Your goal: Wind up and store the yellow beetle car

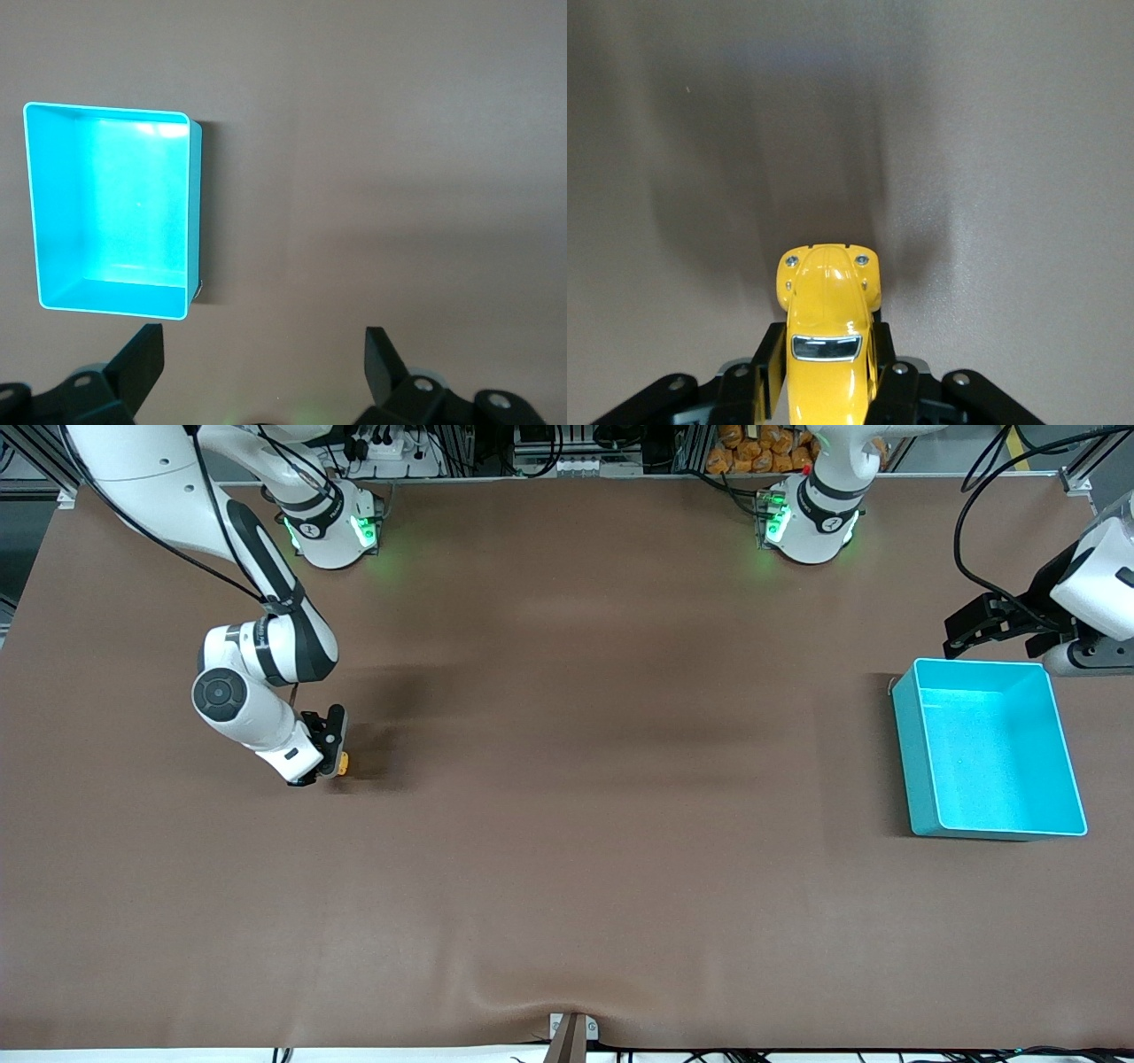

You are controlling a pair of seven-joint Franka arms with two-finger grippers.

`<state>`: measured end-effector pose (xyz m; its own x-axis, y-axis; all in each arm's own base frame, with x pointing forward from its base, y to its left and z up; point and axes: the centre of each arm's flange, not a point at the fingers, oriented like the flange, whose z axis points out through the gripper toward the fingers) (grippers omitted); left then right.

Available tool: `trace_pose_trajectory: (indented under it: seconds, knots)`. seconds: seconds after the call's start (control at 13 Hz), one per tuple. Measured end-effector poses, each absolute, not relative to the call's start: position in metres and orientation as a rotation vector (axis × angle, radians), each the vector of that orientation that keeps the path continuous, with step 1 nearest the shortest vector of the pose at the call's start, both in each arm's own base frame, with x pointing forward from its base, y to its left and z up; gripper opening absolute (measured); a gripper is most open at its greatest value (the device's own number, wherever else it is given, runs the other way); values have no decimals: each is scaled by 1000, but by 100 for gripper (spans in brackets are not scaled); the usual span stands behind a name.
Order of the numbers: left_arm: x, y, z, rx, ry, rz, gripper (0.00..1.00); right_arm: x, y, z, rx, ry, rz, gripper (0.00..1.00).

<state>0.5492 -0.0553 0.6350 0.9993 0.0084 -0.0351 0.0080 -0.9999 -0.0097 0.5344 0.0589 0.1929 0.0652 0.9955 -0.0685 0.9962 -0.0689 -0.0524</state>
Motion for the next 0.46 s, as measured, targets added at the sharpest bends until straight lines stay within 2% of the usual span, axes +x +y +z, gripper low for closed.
trace_pose_trajectory:
  seconds: [0.46]
  knots:
    - [549, -55, 635, -3132, -14, 54, 100, 534, 65, 193, 2269, 2152, -132, 43]
